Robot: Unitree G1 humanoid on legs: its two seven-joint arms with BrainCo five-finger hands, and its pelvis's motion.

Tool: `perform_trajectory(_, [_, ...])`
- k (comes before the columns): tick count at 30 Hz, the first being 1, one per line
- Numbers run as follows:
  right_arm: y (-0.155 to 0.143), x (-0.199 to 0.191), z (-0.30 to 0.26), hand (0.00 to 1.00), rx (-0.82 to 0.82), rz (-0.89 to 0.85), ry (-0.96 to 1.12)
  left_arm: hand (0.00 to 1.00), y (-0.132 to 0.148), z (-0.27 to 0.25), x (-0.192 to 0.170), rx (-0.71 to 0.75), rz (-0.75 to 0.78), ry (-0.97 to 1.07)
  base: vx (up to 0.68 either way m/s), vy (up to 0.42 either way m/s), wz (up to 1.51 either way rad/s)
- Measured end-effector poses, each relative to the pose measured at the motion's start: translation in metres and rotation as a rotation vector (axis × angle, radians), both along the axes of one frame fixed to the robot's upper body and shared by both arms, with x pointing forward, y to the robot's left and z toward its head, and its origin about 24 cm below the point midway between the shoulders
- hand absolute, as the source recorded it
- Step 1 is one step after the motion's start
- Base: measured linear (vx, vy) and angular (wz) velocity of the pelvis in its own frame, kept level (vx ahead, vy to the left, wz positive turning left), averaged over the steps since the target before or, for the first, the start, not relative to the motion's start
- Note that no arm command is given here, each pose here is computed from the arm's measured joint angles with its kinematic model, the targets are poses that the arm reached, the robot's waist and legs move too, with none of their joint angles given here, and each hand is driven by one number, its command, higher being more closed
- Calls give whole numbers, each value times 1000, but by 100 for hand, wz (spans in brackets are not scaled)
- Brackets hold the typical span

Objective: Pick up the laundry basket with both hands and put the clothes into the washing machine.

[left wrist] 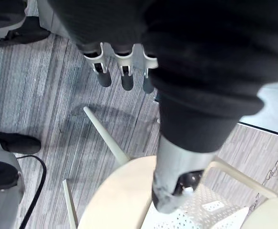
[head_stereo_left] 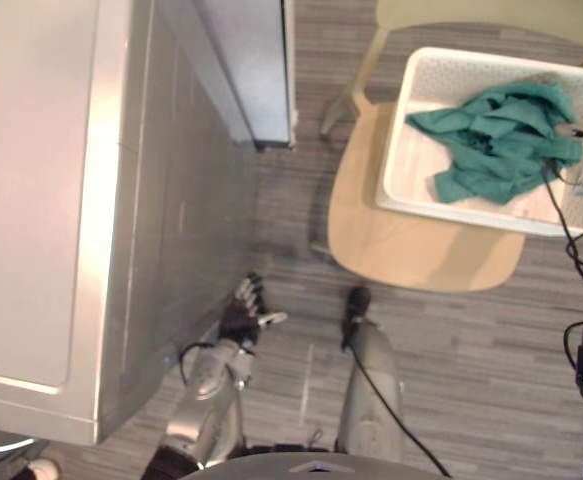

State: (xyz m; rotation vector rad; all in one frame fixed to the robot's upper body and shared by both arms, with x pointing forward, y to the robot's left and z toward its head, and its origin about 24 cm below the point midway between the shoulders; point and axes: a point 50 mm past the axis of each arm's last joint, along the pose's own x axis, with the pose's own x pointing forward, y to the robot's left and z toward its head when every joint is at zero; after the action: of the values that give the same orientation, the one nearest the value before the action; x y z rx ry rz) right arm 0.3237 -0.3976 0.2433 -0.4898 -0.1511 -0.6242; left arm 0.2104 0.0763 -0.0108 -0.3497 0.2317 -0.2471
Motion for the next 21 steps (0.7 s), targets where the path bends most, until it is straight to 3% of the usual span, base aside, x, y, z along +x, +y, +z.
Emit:
perform_trajectory(14, [-14, -3, 18, 0, -227, -44, 231, 0, -9, 33, 2, -155, 1, -110, -19, -17, 5])
perform_trajectory(21, [-40, -29, 51, 0, -330, -153, 274, 0, -6, 47, 1, -256, 22, -150, -24, -50, 10])
